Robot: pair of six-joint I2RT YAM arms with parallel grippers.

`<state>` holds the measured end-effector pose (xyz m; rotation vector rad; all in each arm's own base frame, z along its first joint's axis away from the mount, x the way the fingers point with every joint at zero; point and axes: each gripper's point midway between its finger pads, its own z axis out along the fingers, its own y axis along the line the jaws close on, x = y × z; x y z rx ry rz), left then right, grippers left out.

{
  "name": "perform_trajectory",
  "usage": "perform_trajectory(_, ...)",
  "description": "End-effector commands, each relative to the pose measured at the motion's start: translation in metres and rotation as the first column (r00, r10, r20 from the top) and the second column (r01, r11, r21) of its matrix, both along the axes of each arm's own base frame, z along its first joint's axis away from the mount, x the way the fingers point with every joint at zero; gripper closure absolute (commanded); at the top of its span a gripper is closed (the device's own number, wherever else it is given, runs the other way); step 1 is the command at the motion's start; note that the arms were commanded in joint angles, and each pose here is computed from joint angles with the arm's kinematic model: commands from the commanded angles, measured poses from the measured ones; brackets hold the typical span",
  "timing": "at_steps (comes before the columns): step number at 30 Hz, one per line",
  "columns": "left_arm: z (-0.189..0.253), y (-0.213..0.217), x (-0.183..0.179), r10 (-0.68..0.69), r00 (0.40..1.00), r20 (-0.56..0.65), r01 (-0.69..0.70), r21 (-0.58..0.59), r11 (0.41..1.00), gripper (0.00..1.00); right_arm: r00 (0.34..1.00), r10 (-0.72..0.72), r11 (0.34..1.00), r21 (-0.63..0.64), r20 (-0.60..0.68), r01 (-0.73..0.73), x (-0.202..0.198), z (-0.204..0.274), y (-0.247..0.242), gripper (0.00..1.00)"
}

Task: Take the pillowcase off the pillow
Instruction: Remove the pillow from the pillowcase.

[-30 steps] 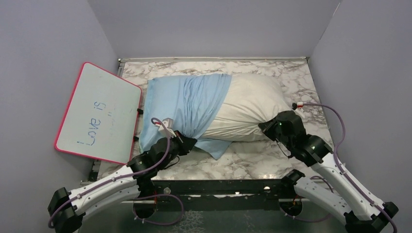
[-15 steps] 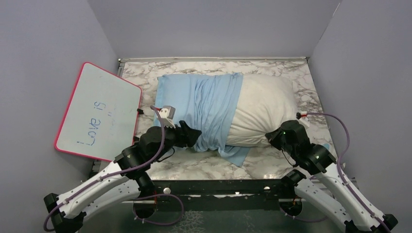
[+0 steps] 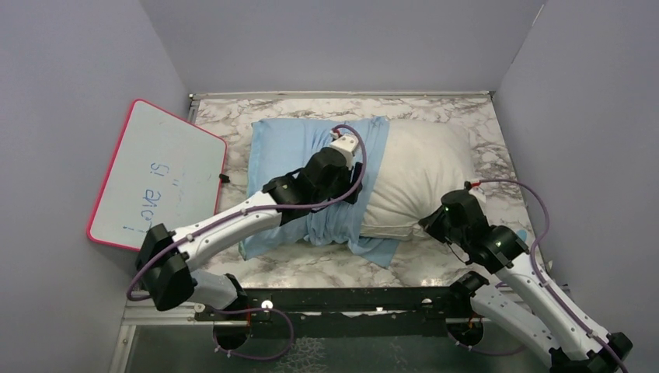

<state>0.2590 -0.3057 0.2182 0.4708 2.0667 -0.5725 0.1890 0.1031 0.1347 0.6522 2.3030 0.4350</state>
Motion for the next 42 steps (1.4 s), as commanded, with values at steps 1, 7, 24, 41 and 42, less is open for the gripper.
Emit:
perform_trajectory(1, -0.006, 0.005, 0.033, 0.096, 0.994, 0.045, -0.102, 0.143, 0.984, 0.48, 1.000, -0.013, 1.000, 0.011, -0.027, 0.014, -0.014, 0.001, -0.006, 0.97)
perform_trajectory(7, -0.022, 0.123, 0.062, 0.469, 0.881, 0.065, -0.470, 0.245, 0.848, 0.84, 0.992, -0.118, 0.992, 0.039, 0.047, 0.116, -0.015, 0.013, -0.024, 0.98)
perform_trajectory(24, -0.072, 0.062, -0.011, -0.011, 0.980, -0.201, -0.025, -0.176, 0.984, 0.85, 0.880, 0.238, 0.950, 0.089, 0.412, -0.299, 0.000, 0.160, 0.031, 0.17)
perform_trajectory(41, -0.003, 0.084, -0.018, 0.050, 0.992, -0.113, -0.071, -0.193, 0.979, 0.37, 0.910, 0.393, 0.897, -0.160, -0.134, -0.412, 0.092, -0.020, 0.084, 0.44)
perform_trajectory(42, 0.009, 0.085, -0.012, 0.064, 0.994, -0.084, -0.079, -0.188, 0.979, 0.32, 0.903, 0.400, 0.901, -0.114, -0.157, -0.419, 0.077, -0.041, 0.084, 0.45)
